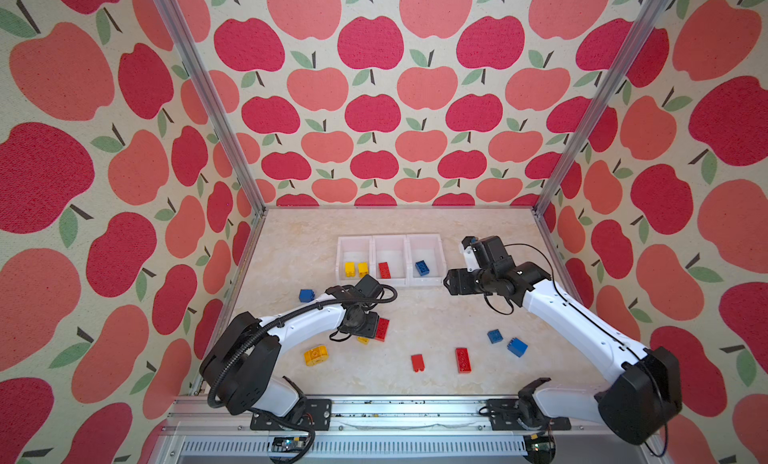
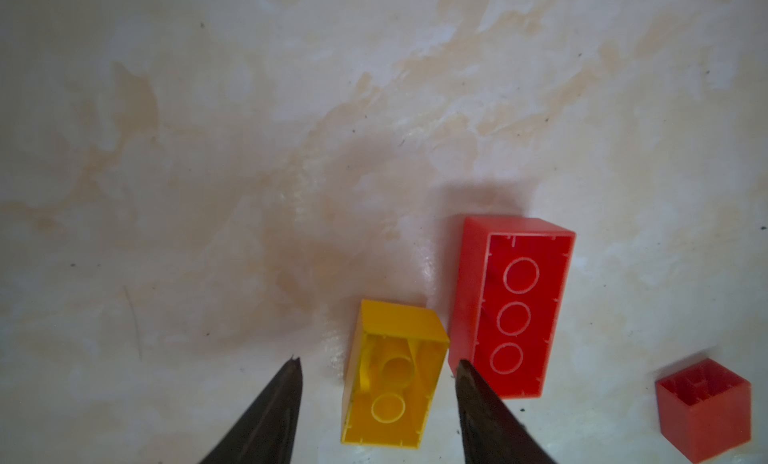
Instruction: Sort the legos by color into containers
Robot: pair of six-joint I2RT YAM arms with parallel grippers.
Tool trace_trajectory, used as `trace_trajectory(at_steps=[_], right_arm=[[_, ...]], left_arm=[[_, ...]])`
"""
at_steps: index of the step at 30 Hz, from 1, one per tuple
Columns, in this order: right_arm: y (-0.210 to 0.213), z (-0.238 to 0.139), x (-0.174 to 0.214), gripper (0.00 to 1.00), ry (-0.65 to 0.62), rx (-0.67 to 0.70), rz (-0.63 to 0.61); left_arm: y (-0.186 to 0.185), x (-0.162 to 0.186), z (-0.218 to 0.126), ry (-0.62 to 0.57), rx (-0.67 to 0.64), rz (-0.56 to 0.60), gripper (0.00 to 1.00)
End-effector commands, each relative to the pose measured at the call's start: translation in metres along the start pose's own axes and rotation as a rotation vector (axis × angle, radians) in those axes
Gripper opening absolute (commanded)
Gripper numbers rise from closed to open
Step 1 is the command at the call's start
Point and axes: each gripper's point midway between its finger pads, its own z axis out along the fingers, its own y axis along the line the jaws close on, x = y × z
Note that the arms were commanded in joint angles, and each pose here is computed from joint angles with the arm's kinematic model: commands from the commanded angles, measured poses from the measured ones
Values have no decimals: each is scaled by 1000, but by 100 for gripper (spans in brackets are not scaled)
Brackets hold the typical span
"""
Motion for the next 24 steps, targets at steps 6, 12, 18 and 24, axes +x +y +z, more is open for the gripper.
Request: trace_trajectory(at_steps=[6,12,18,24], right_arm=[[-6,-6,8,81,20,13,26],[-7,-5,11,81,22,15,30],[-8,-7,12,81,20,17,33],[-9,-7,13,81,16,16,40]], left_arm=[[6,16,15,65,-39,-5,59],[5,16,21,69,-34,-10,55],[3,13,20,61,-32,-9,44],[4,11,13,48,-37,-11,35]])
